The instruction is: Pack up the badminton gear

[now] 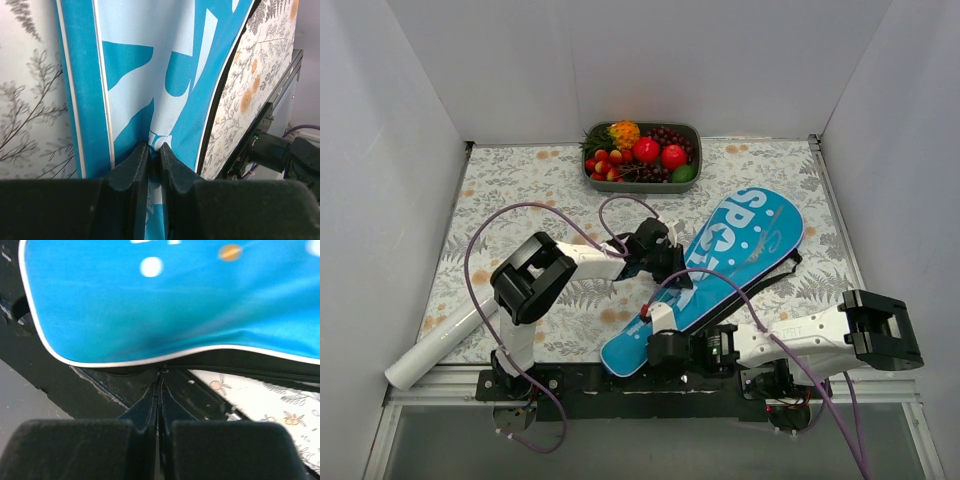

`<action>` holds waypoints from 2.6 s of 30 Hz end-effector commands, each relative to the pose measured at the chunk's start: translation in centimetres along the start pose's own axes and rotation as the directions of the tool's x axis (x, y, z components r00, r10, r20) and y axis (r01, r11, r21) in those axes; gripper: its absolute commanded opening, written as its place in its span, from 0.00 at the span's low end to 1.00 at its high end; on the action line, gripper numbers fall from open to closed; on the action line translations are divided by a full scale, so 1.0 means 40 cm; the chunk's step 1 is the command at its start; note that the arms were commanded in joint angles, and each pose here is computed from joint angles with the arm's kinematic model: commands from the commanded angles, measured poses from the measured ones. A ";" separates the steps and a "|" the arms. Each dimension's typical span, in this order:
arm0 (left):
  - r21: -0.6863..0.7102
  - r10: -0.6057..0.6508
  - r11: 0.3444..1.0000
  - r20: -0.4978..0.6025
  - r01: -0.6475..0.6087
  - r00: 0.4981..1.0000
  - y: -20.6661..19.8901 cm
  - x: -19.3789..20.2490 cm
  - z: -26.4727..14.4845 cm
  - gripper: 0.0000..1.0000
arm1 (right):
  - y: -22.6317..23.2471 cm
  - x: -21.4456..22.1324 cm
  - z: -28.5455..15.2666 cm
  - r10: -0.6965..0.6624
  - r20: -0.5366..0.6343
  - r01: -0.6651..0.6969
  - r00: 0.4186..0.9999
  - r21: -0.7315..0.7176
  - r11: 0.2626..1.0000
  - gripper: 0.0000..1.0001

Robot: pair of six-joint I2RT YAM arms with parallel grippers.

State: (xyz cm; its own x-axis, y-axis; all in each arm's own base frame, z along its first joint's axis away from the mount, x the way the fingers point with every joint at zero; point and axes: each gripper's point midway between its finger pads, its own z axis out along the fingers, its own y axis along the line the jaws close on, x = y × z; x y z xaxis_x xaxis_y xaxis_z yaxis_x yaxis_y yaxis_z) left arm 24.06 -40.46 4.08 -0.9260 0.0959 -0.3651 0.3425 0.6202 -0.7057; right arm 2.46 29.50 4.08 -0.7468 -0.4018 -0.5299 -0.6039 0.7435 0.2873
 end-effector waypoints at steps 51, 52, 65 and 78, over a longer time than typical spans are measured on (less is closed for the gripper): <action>-0.127 0.189 0.976 0.115 -0.175 0.975 0.007 -0.226 -0.046 0.02 | 0.031 -0.093 -0.204 0.220 0.256 -0.223 0.941 -0.015 0.975 0.93; -0.145 0.183 0.975 0.113 -0.166 0.977 0.025 -0.240 -0.059 0.07 | 0.019 -0.097 -0.210 0.225 0.271 -0.230 0.936 -0.012 0.973 0.93; -0.128 0.388 0.921 0.212 -0.368 0.897 -0.136 -0.362 -0.230 0.46 | -0.158 -0.123 -0.248 0.182 0.325 -0.248 0.928 0.177 0.952 0.98; -0.157 0.460 0.884 0.452 -0.440 0.764 -0.272 -0.299 -0.563 0.98 | -0.394 -0.423 -0.279 0.031 0.415 -0.197 0.909 0.363 0.911 0.98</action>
State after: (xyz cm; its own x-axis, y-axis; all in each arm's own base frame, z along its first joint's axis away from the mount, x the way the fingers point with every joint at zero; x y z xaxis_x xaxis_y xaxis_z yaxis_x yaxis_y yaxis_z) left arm 29.18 -32.97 30.24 -0.4808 0.0110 -0.8768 0.7118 0.5888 -0.3829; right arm 16.49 18.33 13.63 -0.6721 -0.0473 -0.7389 -0.2121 0.9685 0.1309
